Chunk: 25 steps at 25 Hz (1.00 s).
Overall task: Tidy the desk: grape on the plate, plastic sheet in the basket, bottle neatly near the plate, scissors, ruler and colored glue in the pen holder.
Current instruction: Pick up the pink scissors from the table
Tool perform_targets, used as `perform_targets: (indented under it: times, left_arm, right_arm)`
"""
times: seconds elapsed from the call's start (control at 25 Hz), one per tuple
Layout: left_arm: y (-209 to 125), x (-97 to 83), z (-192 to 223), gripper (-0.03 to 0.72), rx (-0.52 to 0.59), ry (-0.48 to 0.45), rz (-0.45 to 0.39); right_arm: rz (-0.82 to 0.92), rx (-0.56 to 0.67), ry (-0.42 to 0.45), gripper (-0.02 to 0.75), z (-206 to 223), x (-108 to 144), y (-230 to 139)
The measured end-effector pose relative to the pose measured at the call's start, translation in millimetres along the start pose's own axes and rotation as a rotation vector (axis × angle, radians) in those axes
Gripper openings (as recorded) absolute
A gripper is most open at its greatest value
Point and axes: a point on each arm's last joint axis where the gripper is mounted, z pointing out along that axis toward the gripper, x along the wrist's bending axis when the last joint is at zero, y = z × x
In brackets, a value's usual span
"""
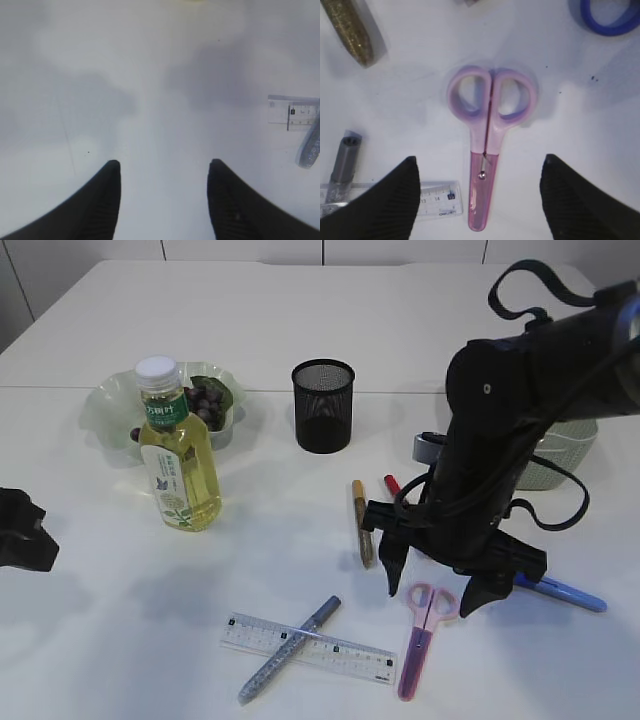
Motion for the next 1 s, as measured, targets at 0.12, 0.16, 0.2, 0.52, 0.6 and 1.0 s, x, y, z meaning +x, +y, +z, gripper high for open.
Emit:
perform_targets:
  times: [0.12, 0.16, 0.2, 0.52, 0.6, 1.0]
  left_arm:
    - [0.0, 0.0, 0.0, 0.406, 0.000, 0.000, 0.000]
    - [0.0, 0.0, 0.0, 0.406, 0.000, 0.000, 0.000]
    - [0.0, 0.0, 0.0, 0.406, 0.000, 0.000, 0.000]
    - [-0.2, 0.0, 0.0, 0.406, 0.002, 0.000, 0.000]
    - [-0.2, 0.0, 0.0, 0.406, 0.002, 0.000, 0.000]
    - [-0.2, 0.0, 0.0, 0.406, 0.002, 0.000, 0.000]
  right_arm:
    - [-0.017, -0.006, -0.023, 0.577, 4.1, -1.2, 1.9]
    - [-0.022, -0.001, -0.032, 0.577, 6.5, -1.7, 2.1]
    - [-0.024, 0.003, -0.038, 0.577, 9.0, -2.0, 2.5]
    - [-0.023, 0.034, -0.073, 0.577, 25.5, -3.1, 4.0]
    - [-0.024, 0.041, -0.080, 0.577, 29.2, -3.2, 4.5]
    - [-0.020, 0.066, -0.106, 0.577, 43.1, -4.2, 5.6]
